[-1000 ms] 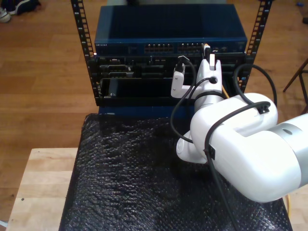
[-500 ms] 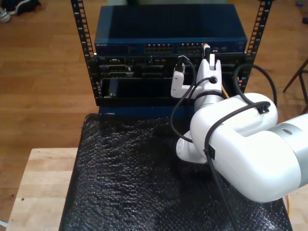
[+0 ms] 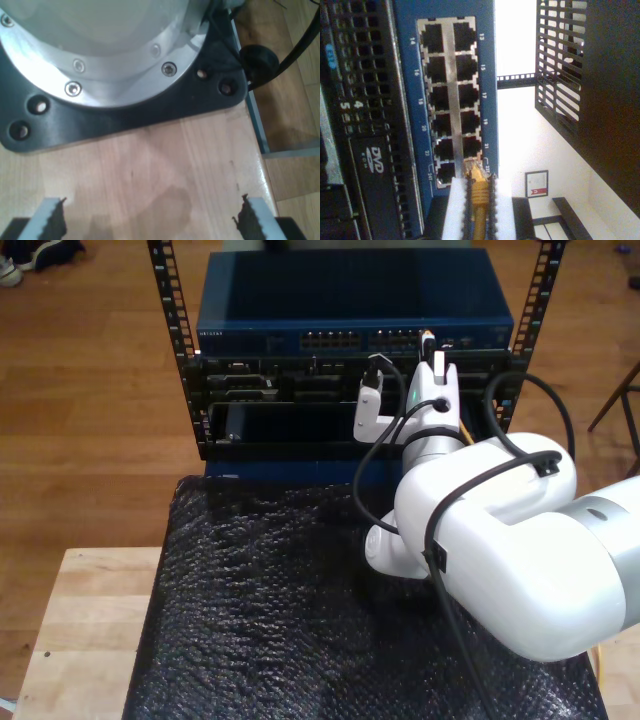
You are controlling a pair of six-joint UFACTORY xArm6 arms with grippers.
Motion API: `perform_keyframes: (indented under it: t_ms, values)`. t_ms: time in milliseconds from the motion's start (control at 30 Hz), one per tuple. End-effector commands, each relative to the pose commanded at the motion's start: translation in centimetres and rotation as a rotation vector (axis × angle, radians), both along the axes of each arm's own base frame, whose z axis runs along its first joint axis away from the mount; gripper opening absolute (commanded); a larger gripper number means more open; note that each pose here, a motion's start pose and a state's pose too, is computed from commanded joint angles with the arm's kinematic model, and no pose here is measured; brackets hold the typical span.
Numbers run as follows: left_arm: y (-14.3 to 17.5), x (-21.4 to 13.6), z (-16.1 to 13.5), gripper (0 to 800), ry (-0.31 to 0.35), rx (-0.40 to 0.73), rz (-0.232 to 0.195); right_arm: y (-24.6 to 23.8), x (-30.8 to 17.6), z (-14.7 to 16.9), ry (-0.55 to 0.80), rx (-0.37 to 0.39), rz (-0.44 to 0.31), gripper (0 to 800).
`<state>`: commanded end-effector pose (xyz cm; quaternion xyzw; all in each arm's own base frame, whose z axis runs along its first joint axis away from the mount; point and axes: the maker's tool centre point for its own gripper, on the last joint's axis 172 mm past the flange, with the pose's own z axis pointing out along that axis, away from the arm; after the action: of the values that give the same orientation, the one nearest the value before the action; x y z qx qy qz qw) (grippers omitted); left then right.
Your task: Grab the cable and plug it in
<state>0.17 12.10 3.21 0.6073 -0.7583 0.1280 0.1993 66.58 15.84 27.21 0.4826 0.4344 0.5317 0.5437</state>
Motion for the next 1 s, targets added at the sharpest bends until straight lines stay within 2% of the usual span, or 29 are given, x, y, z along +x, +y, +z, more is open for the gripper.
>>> perform_keyframes:
  t_ms: [1000]
  values:
    - [0.0, 0.0, 0.0, 800, 0.0, 0.0, 0.0, 0.55, 0.57, 0.01, 0.008, 0.006, 0.018, 0]
